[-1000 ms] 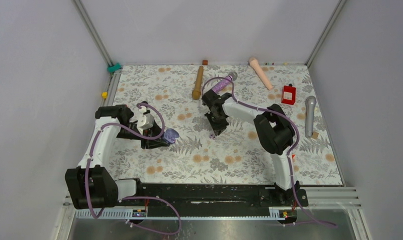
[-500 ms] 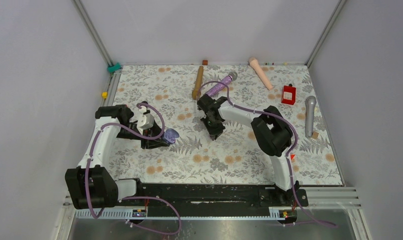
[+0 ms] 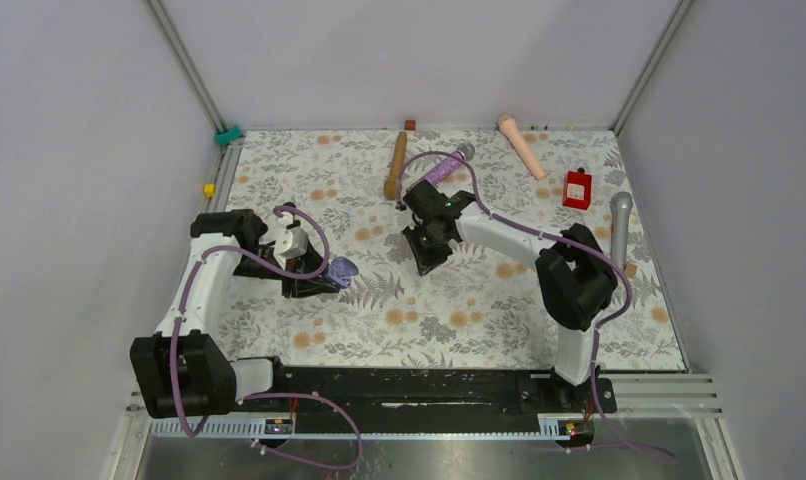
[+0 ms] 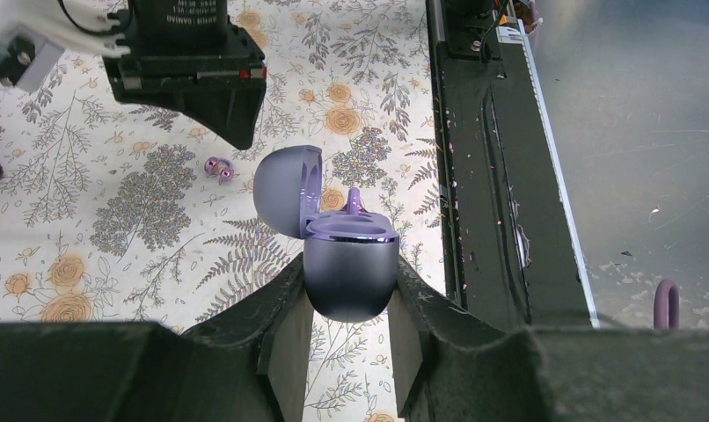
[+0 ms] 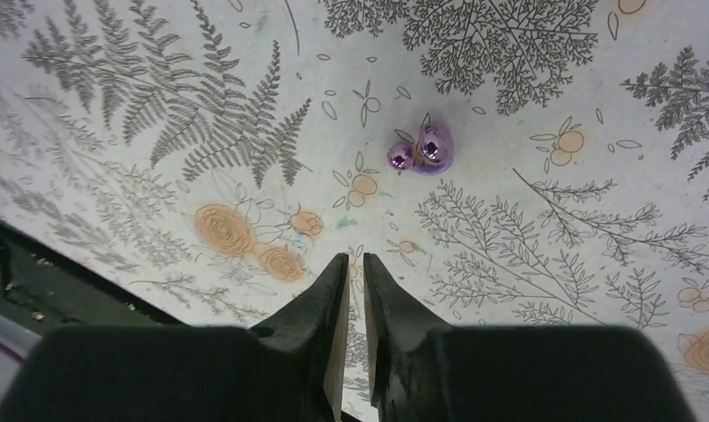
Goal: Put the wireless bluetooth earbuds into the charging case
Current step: Pick up the earbud from the center of the board.
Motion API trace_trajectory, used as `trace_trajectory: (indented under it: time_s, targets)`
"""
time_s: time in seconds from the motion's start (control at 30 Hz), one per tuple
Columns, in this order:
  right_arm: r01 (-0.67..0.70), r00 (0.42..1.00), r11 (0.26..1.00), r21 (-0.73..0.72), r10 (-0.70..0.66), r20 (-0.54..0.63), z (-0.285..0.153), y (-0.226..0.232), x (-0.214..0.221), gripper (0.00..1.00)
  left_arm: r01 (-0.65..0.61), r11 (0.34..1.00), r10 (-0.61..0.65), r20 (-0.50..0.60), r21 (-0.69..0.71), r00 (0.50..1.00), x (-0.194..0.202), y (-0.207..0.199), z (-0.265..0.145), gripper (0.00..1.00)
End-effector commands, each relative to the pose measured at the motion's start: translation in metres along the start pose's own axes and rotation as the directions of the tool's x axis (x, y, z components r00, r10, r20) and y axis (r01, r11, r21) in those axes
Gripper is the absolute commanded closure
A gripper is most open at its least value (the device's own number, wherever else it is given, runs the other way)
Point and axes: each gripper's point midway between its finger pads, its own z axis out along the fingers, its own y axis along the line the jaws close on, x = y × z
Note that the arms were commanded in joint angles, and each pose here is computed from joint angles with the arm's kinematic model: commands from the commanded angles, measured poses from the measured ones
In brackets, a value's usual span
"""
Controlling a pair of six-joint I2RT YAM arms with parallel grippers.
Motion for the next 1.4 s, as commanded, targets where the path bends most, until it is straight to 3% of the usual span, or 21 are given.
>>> trace_trajectory:
  time_s: [0.0, 0.3, 0.63, 1.37]
  targets:
    - [-0.131, 0.988, 0.984, -0.119, 0.139, 0.066, -0.007, 0.0, -0.01, 0.82, -0.016, 1.0, 0.016, 0.032, -0.008, 0.999, -0.009, -0.004, -0.001, 1.0]
    - [-0.425, 0.896, 0.875, -0.233, 0.443, 0.032, 0.021, -0.039, -0.001, 0.81, -0.011, 1.0, 0.011, 0.033, -0.006, 0.999, -0.008, -0.003, 0.0, 1.0]
    - [-0.493, 0.862, 0.832, -0.254, 0.507, -0.011, 0.041, -0.038, 0.004, 0.74, -0.01, 1.0, 0.011, 0.03, -0.005, 1.0, -0.007, -0.002, 0.0, 1.0]
    - [-0.528, 0.844, 0.819, -0.225, 0.535, -0.036, 0.056, -0.044, 0.006, 0.69, -0.02, 1.0, 0.02, 0.031, -0.006, 0.999, -0.007, -0.003, 0.0, 1.0]
